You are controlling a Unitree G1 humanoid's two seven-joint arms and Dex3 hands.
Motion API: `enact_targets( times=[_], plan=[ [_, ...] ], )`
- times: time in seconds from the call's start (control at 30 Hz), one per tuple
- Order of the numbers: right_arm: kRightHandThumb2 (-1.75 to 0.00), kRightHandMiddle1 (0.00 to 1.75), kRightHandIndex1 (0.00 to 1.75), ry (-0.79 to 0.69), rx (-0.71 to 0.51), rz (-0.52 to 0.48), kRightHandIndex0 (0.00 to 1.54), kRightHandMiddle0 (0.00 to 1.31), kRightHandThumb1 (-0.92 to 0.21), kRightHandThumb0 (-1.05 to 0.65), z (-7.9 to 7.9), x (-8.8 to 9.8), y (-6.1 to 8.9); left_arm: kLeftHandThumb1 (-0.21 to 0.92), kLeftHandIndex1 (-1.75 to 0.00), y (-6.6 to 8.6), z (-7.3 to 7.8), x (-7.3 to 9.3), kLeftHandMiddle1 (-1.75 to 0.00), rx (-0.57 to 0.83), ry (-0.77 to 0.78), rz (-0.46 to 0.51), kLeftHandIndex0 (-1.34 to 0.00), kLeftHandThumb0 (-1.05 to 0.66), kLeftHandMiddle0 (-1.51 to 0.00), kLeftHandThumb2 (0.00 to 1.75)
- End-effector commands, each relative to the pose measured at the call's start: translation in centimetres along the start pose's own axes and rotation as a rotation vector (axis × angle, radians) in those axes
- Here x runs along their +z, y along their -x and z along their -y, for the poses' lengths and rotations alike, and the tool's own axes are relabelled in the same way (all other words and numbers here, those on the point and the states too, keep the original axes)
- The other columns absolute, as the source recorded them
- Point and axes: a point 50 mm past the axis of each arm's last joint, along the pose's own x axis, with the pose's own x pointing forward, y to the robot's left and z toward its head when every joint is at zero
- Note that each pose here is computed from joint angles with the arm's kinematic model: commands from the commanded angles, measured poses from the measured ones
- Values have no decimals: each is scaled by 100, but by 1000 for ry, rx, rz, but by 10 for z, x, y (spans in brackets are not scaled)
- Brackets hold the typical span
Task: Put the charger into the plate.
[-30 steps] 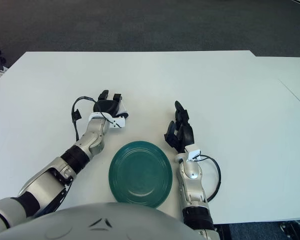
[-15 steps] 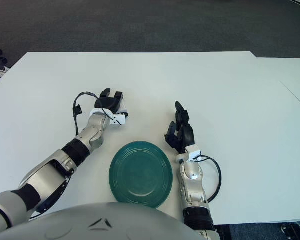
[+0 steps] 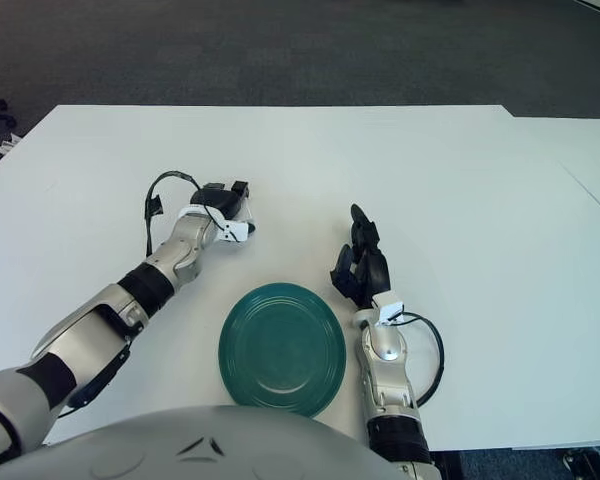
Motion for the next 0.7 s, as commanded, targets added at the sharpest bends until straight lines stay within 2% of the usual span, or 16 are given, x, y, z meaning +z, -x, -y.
enact_targets(
  times=[0.0, 0.07, 0.17, 0.2, 0.23, 0.27, 0.3, 0.33, 0.37, 0.4, 0.47, 0.53, 0.57, 0.67],
  plan=[
    [-98, 26, 0, -14, -55, -380, 12, 0, -92, -75, 14, -61, 53, 92, -105, 7, 54, -4, -17, -223, 1, -9, -1, -105, -38, 72],
    [-98, 25, 0, -16, -55, -379, 11, 0, -92, -76, 15, -61, 53, 92, -113, 8, 56, -5, -43, -206, -2, -12, -2, -105, -30, 70],
    [-98, 23, 0, -18, -54, -379, 11, 0, -92, -77, 17, -61, 53, 92, -123, 8, 58, -5, -73, -184, 0, -19, -3, -105, -23, 64],
    [-98, 23, 0, -19, -55, -379, 11, 0, -92, -77, 18, -61, 53, 92, -124, 9, 59, -5, -77, -176, 6, -23, -3, -105, -22, 63],
    [-98, 23, 0, -21, -56, -378, 11, 0, -92, -77, 19, -61, 53, 92, -127, 9, 60, -5, -90, -169, 13, -27, -3, -105, -21, 58],
    [-98, 22, 0, -22, -57, -378, 11, 0, -92, -77, 19, -60, 53, 92, -131, 9, 60, -5, -112, -164, 18, -30, -4, -104, -22, 51],
    [-98, 22, 0, -22, -59, -378, 11, 0, -92, -77, 20, -60, 52, 92, -133, 9, 61, -5, -120, -155, 28, -33, -4, -104, -22, 49],
    [-97, 22, 0, -23, -60, -378, 11, 0, -92, -78, 21, -60, 52, 90, -143, 9, 62, -5, -140, -149, 34, -35, -8, -95, -28, 39],
    [-97, 21, 0, -23, -62, -377, 11, 0, -92, -78, 22, -60, 52, 90, -150, 10, 63, -5, -152, -130, 49, -39, -10, -89, -32, 31],
    [-97, 22, 0, -23, -63, -377, 11, 0, -92, -78, 23, -60, 52, 85, -150, 10, 63, -5, -157, -116, 59, -42, -19, -79, -39, 37],
    [-96, 22, 0, -24, -64, -376, 11, 0, -92, -78, 24, -59, 52, 69, -152, 11, 64, -5, -167, -94, 77, -48, -41, -57, -56, 63],
    [-96, 22, 0, -24, -66, -376, 12, 0, -92, -78, 25, -59, 51, 59, -156, 11, 64, -5, -171, -61, 109, -58, -49, -50, -63, 80],
    [-96, 23, 0, -23, -68, -376, 12, 0, -92, -78, 25, -58, 51, 45, -163, 11, 64, -4, -169, -27, 143, -67, -50, -32, -65, 102],
    [-95, 24, 0, -23, -72, -377, 12, 0, -92, -77, 26, -58, 51, 25, -171, 12, 65, -4, -162, 23, 189, -78, -55, -11, -71, 132]
  ],
)
